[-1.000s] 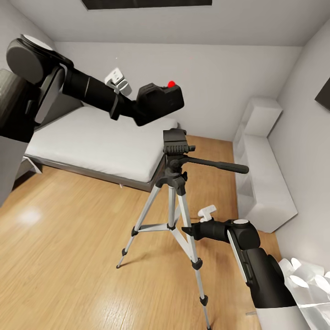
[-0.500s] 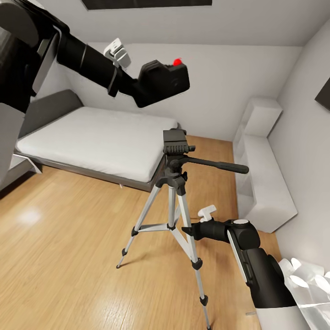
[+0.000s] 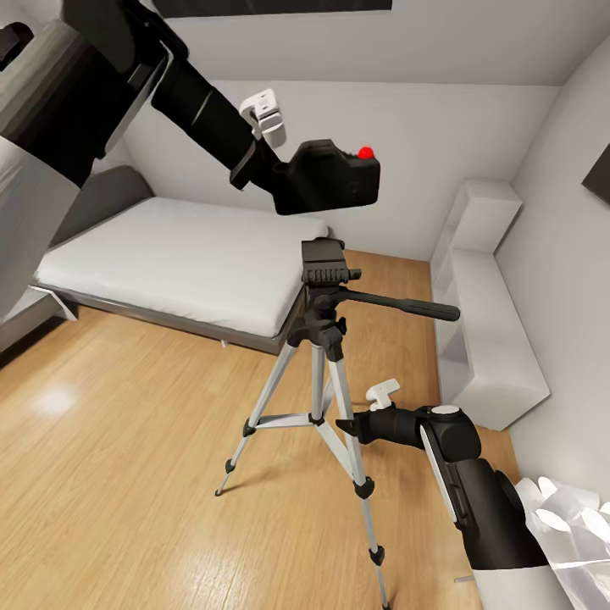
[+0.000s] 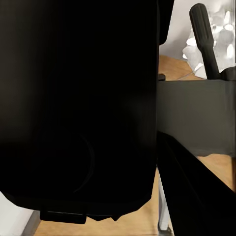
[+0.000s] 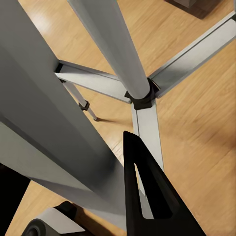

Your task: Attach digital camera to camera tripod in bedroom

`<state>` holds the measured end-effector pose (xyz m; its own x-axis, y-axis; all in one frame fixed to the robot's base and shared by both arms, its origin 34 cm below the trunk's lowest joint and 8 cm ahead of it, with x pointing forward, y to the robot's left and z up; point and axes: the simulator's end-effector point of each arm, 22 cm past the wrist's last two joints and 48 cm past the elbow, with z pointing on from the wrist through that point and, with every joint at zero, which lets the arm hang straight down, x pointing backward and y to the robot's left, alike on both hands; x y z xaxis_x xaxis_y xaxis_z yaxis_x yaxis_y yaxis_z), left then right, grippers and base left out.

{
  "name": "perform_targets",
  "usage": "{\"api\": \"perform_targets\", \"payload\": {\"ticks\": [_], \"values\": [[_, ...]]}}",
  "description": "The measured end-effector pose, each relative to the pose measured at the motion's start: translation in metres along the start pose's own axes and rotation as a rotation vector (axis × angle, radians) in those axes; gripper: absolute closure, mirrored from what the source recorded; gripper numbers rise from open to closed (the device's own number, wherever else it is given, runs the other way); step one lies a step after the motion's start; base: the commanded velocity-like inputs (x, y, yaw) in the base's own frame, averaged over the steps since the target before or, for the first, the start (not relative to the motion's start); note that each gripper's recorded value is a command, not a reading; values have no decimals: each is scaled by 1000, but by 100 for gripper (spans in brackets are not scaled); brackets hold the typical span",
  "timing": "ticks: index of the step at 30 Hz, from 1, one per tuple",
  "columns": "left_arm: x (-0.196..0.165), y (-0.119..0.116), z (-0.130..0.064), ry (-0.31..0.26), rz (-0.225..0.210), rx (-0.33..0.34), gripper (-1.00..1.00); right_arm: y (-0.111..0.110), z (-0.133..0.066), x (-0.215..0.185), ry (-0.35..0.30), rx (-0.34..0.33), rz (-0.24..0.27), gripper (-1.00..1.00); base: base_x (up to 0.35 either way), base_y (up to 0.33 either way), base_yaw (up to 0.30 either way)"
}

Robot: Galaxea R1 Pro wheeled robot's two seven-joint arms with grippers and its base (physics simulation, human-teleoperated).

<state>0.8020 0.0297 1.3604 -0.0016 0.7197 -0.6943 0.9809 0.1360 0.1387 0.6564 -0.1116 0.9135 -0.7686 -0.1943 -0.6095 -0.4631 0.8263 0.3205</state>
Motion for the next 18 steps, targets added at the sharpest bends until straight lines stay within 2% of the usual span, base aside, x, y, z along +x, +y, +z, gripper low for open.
{"api": "perform_targets", "payload": {"ticks": [18], "values": [[-1,-5,-17,-5,41,-8,100,0,0,0,0,0,0,100,0,0,0]]}}
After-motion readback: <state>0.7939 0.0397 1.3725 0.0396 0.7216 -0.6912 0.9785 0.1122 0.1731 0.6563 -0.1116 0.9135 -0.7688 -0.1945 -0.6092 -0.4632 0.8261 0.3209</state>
